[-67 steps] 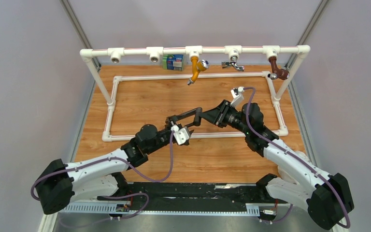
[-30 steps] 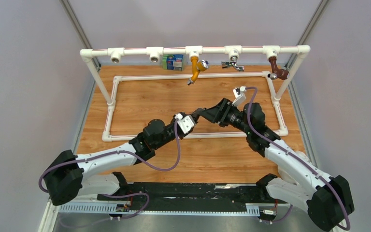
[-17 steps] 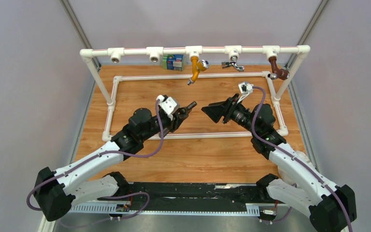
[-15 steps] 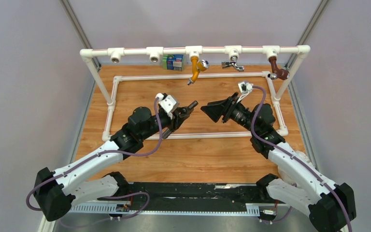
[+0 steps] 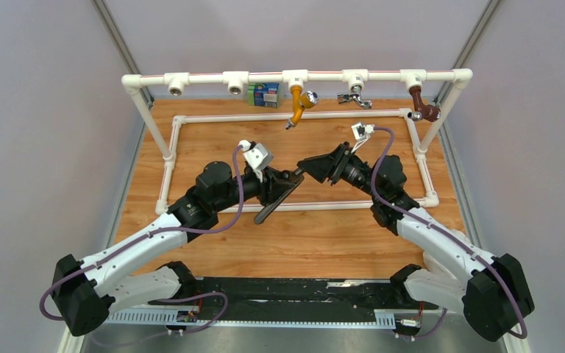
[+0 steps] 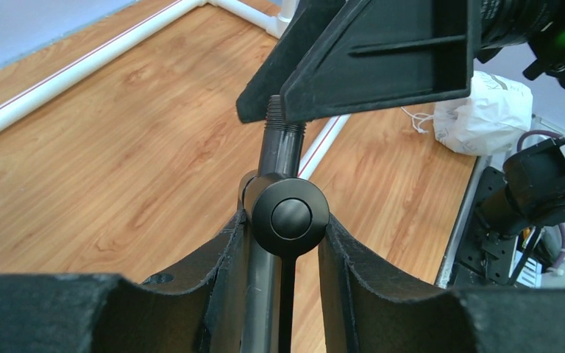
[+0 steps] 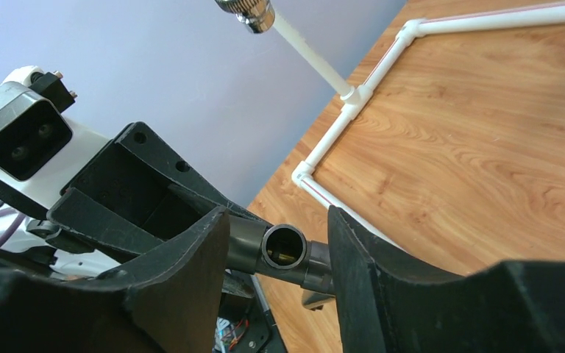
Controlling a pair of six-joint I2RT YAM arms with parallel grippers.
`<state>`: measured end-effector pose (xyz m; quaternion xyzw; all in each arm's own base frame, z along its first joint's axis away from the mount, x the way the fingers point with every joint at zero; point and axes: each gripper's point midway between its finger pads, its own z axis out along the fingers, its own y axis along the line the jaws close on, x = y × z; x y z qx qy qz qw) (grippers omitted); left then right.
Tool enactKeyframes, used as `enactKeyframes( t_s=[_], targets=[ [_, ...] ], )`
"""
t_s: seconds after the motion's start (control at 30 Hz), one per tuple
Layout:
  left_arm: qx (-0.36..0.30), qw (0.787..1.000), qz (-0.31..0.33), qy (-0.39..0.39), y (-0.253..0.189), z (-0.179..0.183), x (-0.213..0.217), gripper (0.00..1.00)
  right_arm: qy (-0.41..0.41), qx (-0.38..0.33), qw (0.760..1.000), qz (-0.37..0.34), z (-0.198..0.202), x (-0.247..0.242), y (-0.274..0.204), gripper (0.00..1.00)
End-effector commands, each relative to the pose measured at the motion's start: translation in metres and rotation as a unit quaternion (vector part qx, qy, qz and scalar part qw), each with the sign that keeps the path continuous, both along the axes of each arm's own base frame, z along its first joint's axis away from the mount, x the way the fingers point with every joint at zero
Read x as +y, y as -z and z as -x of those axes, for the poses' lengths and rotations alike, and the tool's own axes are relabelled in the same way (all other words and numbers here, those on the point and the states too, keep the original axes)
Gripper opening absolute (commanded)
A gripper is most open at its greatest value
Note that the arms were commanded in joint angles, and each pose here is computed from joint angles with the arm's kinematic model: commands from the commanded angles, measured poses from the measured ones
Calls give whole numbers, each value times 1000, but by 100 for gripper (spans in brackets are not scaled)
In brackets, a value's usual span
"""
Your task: Install the water faucets
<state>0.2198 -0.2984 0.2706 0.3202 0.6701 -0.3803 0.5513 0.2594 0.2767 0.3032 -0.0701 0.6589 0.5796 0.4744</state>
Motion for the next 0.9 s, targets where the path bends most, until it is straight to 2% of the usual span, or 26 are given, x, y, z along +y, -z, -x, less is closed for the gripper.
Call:
enactKeyframes(
  t_s=[0.0,0.17,0.23,0.3,0.33,0.37,0.43,0.47,0.5,0.53,0.57,0.63,0.7,0.87],
  targets=[
    [-39,997,67,15,-57,2,-7,0,-37,4,999,-34,11,13,-10,53],
    [-41,997,69,15,-60,2,-7,0,-39,24,998,-39,12,17,0,38],
    [-40,997,68,15,-60,2,-7,0,-35,27,998,-43,12,16,0,27],
    [-40,997,68,12,-59,1,-6,0,-33,28,998,-47,12,15,-2,7],
    [-43,997,70,8,-60,1,-5,0,-32,34,998,-50,12,14,-3,0],
    [-43,997,68,-3,-57,-2,-2,4,-29,41,997,-56,12,14,-3,0],
    [-51,996,74,-18,-55,-4,3,17,-24,56,996,-68,12,12,-5,0],
    [-68,994,88,-22,-65,-4,7,35,-21,64,995,-73,12,10,-5,0],
    [-67,994,85,-32,-55,-6,9,54,-17,73,994,-78,11,9,-5,0],
    [-88,990,104,-33,-65,-4,12,63,-13,80,993,-83,11,8,-7,0],
    [-88,990,103,-40,-56,-4,15,74,-9,88,992,-88,10,7,-7,0],
    [-109,985,125,-45,-57,-2,20,86,-1,101,990,-100,10,4,-9,0],
    [-126,980,148,-46,-58,1,24,92,5,110,988,-112,10,1,-13,0],
    [-152,974,162,-42,-37,10,32,95,28,126,983,-133,7,-6,-21,0]
  ],
)
